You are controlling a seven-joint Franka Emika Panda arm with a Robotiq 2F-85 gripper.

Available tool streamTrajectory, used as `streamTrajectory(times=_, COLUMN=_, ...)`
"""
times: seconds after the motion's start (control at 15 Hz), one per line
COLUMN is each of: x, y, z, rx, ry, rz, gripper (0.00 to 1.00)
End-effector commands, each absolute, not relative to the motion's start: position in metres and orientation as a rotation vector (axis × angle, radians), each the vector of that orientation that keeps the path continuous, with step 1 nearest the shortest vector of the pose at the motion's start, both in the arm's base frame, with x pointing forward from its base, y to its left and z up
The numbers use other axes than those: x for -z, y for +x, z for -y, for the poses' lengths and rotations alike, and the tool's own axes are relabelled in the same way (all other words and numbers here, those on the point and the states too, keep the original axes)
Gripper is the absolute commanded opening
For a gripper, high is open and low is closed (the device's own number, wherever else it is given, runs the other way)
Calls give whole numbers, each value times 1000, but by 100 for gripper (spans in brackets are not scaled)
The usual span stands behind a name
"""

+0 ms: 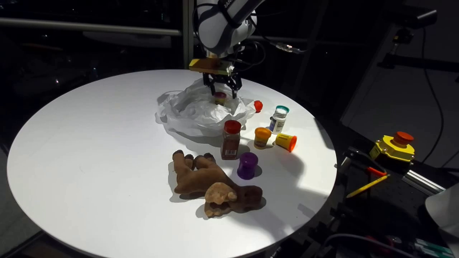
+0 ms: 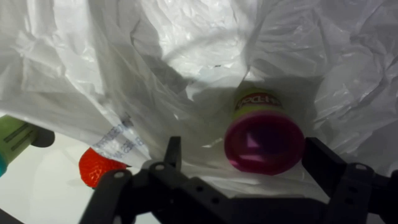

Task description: Pick up the objects from the plastic bag and them on the table.

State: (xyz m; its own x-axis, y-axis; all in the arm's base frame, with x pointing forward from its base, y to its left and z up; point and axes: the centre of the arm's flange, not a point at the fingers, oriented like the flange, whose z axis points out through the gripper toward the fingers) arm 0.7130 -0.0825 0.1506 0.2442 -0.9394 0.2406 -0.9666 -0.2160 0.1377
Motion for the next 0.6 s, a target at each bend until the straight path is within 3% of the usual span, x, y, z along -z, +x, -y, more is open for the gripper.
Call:
streamTrajectory(times=0.0, x=-155, y=725, z=75, rx=-143, ry=2326, rz=1752, gripper=100)
streamTrajectory(times=0.53, x=-148, y=730, z=75, rx=-154, ry=2307, rz=1744, gripper=97)
